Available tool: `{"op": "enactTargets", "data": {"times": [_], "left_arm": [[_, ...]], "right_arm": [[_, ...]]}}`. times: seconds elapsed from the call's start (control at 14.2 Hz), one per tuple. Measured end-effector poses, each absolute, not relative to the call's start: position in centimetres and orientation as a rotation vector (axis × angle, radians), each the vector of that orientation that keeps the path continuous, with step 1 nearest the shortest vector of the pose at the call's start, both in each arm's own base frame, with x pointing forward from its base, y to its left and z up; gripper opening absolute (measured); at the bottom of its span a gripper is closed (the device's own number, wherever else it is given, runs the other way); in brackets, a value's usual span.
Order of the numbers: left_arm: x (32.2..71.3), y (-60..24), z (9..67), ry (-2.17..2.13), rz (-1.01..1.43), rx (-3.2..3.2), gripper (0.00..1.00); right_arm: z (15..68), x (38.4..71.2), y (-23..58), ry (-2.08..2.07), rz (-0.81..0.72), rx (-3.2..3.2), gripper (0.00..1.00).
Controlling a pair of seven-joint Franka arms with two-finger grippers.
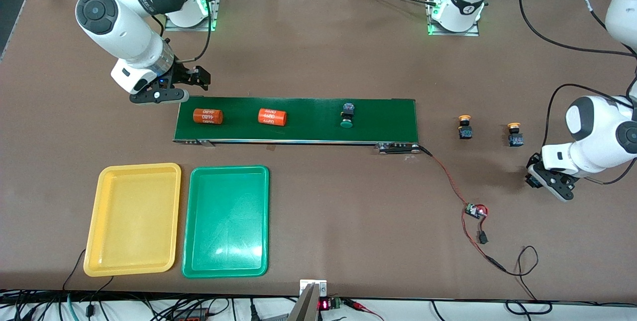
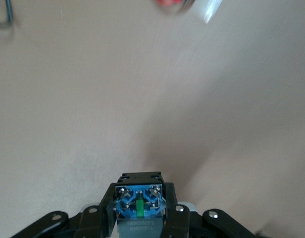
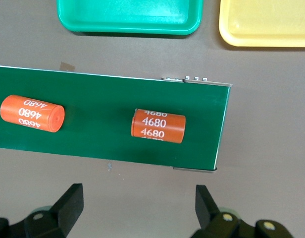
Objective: Sort buttons by color to trays
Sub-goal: 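Place the blue-bodied button on the belt with the left gripper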
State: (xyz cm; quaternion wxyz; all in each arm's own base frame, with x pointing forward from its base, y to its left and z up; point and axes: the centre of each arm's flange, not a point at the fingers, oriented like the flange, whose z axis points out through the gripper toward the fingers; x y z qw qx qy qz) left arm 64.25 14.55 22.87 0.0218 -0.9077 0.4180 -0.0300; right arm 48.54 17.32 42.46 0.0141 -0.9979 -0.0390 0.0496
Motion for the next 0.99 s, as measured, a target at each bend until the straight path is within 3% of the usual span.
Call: {"op": "enactTargets", "data": {"times": [0.64,0.99], "left_arm": [[57.4,-11.5,32.7,0.978,0.111,-2.987,0.41],[51.0,-23.1,30.1,0.694,0.256,-3.103,0.41]], "right_arm": [[43.2,48.4,19.4,-0.061,0.132,-3.11,1.0],[43.1,49.5,20.6,-0.035,0.128,-3.111,1.0]]}}
